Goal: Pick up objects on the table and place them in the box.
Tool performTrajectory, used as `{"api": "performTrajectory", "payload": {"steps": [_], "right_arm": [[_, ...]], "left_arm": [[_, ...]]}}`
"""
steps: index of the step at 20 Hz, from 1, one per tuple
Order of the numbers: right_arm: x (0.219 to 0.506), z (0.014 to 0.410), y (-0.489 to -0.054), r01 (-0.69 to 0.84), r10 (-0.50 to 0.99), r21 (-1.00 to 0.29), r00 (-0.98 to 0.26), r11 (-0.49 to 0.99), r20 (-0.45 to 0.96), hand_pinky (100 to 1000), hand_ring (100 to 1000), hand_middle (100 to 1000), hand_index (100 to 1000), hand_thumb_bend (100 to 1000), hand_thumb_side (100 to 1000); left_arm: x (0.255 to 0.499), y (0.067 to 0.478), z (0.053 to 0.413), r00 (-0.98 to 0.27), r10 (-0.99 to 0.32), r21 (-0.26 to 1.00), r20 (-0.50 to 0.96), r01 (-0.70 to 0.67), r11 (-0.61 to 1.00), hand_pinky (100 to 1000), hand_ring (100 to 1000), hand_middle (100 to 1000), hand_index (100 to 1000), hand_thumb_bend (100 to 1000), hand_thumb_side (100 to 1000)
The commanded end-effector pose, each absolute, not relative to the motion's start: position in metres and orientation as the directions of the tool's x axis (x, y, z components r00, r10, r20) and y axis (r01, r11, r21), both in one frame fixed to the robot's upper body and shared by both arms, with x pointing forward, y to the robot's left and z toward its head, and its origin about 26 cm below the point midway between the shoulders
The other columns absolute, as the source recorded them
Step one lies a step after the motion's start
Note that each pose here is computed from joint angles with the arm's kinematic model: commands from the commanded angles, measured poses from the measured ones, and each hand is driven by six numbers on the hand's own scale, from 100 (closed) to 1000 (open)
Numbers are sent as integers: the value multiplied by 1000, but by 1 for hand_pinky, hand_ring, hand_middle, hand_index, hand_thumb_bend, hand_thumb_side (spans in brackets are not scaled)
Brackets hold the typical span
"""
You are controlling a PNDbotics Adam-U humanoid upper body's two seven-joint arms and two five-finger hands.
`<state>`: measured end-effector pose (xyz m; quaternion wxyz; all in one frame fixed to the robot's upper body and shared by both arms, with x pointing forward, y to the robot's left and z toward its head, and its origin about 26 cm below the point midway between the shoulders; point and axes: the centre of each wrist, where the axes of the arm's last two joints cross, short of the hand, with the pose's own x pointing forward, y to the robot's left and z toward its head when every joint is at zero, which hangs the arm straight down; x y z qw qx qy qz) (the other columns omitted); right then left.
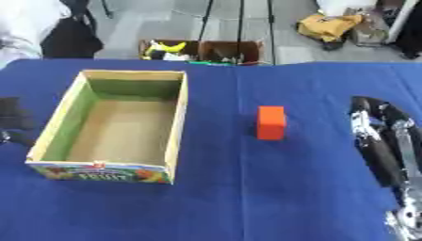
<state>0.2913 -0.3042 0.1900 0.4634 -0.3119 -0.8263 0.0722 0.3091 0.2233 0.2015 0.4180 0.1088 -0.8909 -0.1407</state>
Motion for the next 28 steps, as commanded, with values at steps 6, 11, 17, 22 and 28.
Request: {"api": "performTrajectory", "payload": {"steps": [6,11,17,22,28], "right_arm": [[289,201,-305,464,599,-410,-400,785,694,719,842,724,796,100,865],[289,202,-305,463,601,-413,-401,784,691,719,843,725,796,100,863],[290,207,-306,464,619,-432,-409,774,670,721,846,731,799,100,869],[292,223,-311,494,683,-481,-418,724,599,727,850,742,803,123,884],[292,253,-317,527,808,-613,-377,589,452,746,864,775,821,382,960]], "left_arm": [[306,225,208,-647,-319,351,693,-85,933,517,626,619,796,100,1000],[306,225,208,-648,-317,351,693,-82,933,517,626,619,796,100,1000],[306,225,208,-646,-318,351,694,-82,933,517,627,620,796,100,1000],[306,225,208,-646,-319,353,694,-81,932,517,628,620,796,100,1000],[306,226,208,-643,-324,357,694,-83,930,517,628,620,796,100,1000]]}}
